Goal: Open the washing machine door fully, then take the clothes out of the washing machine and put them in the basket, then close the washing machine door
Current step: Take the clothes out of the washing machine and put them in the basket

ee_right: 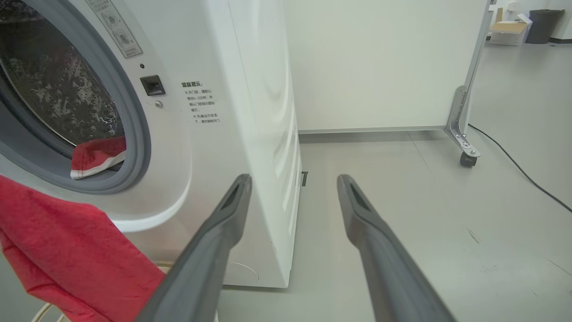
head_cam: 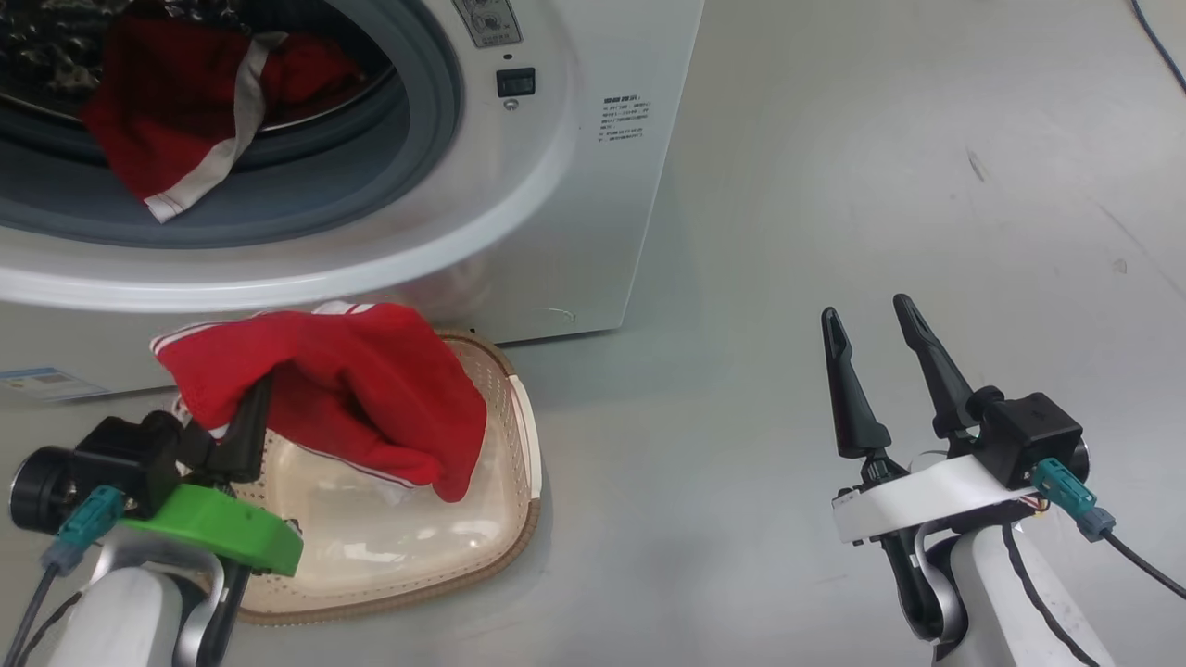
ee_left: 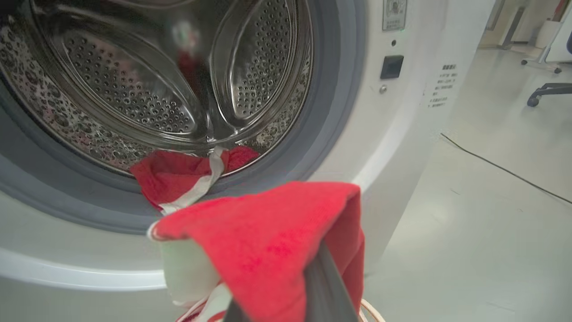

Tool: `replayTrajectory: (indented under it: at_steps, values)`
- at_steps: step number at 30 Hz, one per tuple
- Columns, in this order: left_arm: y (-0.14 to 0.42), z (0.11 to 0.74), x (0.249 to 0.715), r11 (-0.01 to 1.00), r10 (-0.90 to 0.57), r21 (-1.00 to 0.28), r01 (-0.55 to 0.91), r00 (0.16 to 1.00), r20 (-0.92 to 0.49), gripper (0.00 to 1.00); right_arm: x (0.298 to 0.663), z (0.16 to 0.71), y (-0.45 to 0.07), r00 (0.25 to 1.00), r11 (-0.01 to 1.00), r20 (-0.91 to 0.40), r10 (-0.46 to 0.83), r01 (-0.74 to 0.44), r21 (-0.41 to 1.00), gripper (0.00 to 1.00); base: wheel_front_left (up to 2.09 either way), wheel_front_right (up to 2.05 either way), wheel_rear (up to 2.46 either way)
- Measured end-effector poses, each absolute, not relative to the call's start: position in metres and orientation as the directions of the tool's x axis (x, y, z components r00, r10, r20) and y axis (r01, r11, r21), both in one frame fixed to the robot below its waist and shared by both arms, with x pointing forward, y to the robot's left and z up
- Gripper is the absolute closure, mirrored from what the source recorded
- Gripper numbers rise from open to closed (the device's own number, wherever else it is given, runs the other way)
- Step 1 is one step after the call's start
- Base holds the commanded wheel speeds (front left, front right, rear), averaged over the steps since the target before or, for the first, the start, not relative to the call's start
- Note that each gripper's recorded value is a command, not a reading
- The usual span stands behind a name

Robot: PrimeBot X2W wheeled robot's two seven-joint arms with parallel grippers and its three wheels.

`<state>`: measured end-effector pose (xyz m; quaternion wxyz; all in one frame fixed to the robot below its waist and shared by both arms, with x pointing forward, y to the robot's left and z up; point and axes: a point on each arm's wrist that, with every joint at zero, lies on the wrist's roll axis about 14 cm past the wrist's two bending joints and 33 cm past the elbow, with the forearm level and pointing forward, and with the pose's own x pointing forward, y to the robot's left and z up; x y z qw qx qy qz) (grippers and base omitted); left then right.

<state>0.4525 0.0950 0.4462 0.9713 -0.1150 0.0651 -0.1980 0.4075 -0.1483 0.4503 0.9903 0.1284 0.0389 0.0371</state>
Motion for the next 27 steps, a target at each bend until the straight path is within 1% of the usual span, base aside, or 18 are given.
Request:
replayTrajectory:
  at_steps: [4, 7, 14, 21, 27]
  values:
    - [0.095, 0.406, 0.448, 0.898, -0.416, -0.251, 0.362, 0.885, -0.210, 1.00, 0.414, 0.444, -0.148, 0.993, 0.965, -0.079, 0.085, -0.062, 0.255, 0.00, 0.00, 0.00, 0.00]
    - [0.091, 0.383, 0.448, 0.896, -0.427, -0.260, 0.361, 0.860, -0.280, 1.00, 0.418, 0.439, -0.151, 0.993, 0.966, -0.091, 0.080, -0.055, 0.251, 0.00, 0.00, 0.00, 0.00]
    - [0.087, 0.334, 0.452, 0.897, -0.439, -0.258, 0.360, 0.793, -0.423, 1.00, 0.426, 0.427, -0.158, 0.991, 0.971, -0.116, 0.064, -0.034, 0.238, 0.00, 0.00, 0.00, 0.00]
    - [0.082, 0.292, 0.458, 0.895, -0.445, -0.266, 0.357, 0.726, -0.524, 1.00, 0.428, 0.411, -0.165, 0.987, 0.975, -0.157, 0.039, -0.003, 0.223, 0.00, 0.00, 0.00, 0.00]
    - [0.085, 0.246, 0.447, 0.902, -0.430, -0.274, 0.333, 0.636, -0.641, 1.00, 0.430, 0.401, -0.174, 0.983, 0.977, -0.184, 0.008, 0.031, 0.212, 0.00, 0.00, 0.00, 0.00]
